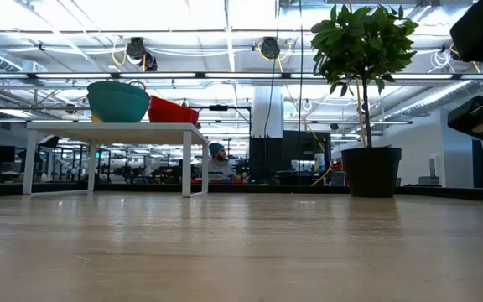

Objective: Pick & Place Mini bowls
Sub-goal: Stack the white patterned bowl on the white patterned bowl on the shelf, then return to home position

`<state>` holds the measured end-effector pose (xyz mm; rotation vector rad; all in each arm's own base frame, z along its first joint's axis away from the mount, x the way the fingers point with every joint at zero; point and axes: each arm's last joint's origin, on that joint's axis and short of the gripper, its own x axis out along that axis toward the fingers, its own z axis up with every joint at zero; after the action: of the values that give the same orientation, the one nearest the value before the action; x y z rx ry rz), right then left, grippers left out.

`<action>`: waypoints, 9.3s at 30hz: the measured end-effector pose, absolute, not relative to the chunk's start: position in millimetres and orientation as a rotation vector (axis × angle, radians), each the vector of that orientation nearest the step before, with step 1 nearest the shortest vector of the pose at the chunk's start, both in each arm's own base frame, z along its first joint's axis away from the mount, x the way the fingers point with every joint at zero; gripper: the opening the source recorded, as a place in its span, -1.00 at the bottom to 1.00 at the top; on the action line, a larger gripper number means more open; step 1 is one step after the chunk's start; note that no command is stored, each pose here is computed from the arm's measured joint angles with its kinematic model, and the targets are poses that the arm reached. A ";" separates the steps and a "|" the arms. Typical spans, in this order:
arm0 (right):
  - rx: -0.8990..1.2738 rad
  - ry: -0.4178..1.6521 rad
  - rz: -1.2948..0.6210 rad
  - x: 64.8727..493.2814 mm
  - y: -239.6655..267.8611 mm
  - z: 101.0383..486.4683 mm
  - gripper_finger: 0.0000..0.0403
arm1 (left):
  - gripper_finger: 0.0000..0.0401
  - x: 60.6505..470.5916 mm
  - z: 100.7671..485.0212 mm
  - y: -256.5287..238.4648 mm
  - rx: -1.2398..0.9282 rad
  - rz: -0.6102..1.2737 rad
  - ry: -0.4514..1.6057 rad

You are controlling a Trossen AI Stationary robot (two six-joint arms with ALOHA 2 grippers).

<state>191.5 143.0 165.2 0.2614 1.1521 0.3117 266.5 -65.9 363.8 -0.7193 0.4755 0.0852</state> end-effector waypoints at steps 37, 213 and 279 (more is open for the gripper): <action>0.375 0.754 0.061 347.5 28.1 166.7 -0.97 | 0.05 255.8 369.3 -105.3 -0.745 0.001 0.439; 0.616 -0.089 0.132 126.0 55.0 178.2 -0.08 | -0.77 195.3 332.4 77.0 -0.258 0.846 1.015; 0.653 -0.170 0.155 118.6 51.0 188.8 -0.08 | 0.09 80.7 420.1 13.6 -0.342 0.385 0.250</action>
<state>118.6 51.0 188.8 0.6534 -0.1696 0.1550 80.7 13.6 420.1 -0.3419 0.2502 0.3847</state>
